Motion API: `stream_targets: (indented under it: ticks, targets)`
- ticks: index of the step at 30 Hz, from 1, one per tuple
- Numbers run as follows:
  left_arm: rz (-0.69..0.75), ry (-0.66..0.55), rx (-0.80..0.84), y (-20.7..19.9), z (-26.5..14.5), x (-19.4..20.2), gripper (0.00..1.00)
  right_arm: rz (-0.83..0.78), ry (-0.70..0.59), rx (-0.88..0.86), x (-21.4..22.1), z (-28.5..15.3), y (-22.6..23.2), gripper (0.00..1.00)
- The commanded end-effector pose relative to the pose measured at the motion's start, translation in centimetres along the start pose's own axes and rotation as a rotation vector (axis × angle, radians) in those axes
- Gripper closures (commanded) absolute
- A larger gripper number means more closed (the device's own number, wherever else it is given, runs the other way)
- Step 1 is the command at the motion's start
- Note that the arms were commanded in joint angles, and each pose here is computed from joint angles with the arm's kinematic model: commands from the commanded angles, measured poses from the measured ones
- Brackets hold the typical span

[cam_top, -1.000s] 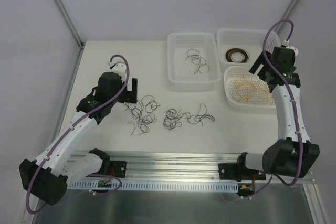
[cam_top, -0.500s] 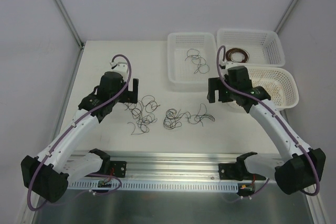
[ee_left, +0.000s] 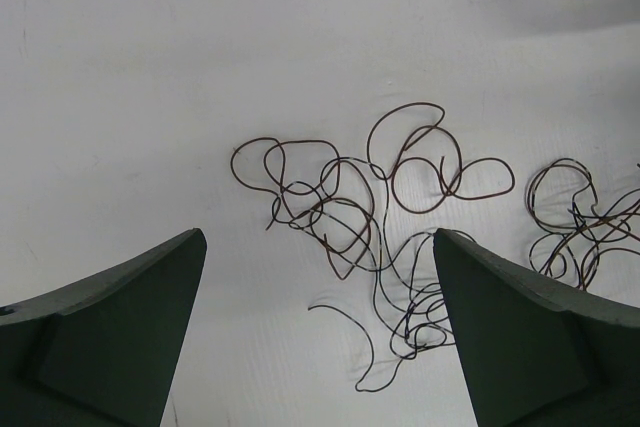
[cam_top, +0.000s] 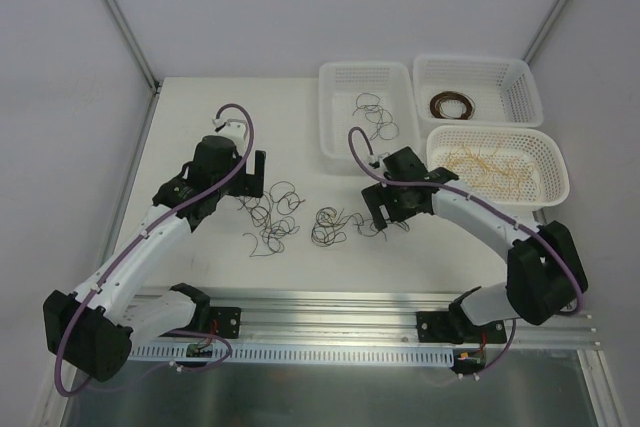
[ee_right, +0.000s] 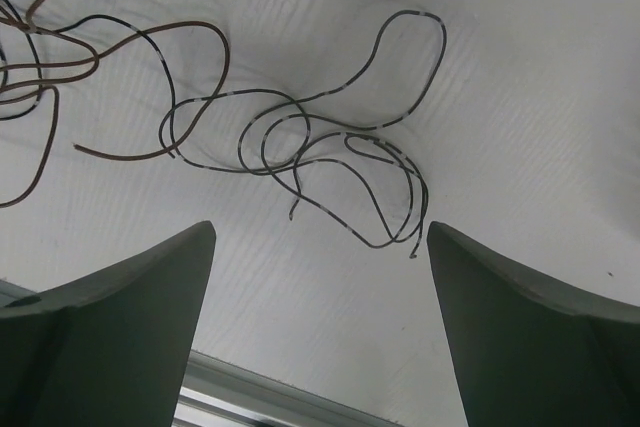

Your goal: Untangle the cables

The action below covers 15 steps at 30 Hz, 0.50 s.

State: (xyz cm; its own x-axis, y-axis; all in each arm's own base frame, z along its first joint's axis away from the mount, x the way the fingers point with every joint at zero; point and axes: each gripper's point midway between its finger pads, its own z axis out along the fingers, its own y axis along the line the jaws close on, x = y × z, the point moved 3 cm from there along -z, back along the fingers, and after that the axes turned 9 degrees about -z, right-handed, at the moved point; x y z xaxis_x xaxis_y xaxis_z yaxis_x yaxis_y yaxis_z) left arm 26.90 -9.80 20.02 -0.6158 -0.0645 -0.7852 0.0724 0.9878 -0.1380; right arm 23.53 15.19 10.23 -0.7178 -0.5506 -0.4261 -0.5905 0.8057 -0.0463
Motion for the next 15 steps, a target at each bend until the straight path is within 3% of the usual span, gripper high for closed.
stream_targets:
  ticks: [1,9,15]
  targets:
    - [0.022,-0.016,-0.009,0.3,0.0,-0.4,0.01,-0.059,0.005,0.009,-0.3,1.3,0.2,0.09]
    - [0.02,-0.007,-0.002,0.1,0.2,-0.3,0.01,-0.109,0.125,-0.036,1.5,3.1,1.5,0.18]
    - [0.022,0.001,0.003,0.0,0.3,-0.2,0.01,-0.105,0.136,-0.074,1.9,2.4,2.1,0.47]
